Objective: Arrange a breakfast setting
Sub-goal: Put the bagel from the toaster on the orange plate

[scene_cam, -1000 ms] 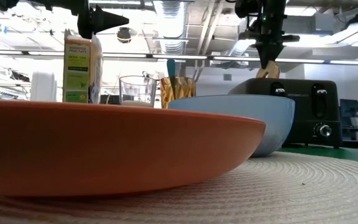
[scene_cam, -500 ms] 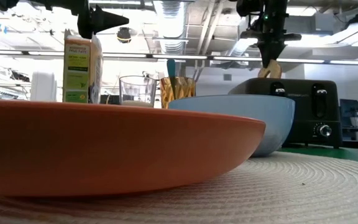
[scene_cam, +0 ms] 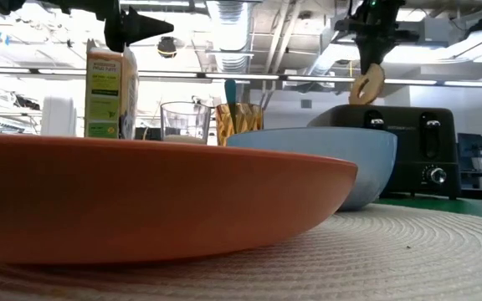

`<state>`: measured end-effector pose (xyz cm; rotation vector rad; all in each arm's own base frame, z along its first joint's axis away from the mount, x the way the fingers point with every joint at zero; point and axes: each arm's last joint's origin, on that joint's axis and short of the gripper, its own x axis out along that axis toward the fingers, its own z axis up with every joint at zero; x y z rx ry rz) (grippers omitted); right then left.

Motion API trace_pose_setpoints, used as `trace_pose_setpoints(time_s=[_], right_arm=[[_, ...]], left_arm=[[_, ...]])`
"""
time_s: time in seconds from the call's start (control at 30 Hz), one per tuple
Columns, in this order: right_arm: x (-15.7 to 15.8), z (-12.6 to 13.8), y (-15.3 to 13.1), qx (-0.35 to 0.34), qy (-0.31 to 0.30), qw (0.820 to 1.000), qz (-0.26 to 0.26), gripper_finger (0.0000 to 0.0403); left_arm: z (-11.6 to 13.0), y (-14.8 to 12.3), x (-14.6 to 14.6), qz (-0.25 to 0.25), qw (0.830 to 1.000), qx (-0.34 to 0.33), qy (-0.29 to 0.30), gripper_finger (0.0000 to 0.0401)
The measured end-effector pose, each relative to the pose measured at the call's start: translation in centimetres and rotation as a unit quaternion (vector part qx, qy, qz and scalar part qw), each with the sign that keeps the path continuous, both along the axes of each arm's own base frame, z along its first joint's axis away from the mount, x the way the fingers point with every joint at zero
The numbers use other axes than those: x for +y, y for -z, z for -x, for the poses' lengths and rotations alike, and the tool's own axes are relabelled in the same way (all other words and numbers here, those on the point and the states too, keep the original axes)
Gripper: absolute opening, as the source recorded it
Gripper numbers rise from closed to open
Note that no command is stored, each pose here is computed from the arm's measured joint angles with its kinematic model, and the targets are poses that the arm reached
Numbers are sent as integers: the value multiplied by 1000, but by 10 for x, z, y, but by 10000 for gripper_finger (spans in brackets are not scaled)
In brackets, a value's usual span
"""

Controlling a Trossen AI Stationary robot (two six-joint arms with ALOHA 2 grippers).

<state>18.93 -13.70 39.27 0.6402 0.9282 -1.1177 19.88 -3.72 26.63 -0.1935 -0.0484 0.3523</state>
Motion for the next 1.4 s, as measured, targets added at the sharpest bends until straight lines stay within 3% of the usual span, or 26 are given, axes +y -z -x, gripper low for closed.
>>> trace_pose_setpoints(time_s=[0.3,0.8,1.17,1.4], right_arm=[[21,1,-15,-73,-25,997,13,87],[69,-24,-20,-146,-76,986,-12,87],[127,-56,-25,-248,-138,957,-50,87],[165,-85,-12,-264,-161,948,-77,87]], left_arm=[[0,0,0,-4,1000,2,0,378],[0,1,1,-18,1000,10,-9,378],[0,1,1,-26,1000,13,-10,378],[0,1,1,-26,1000,15,-9,378]])
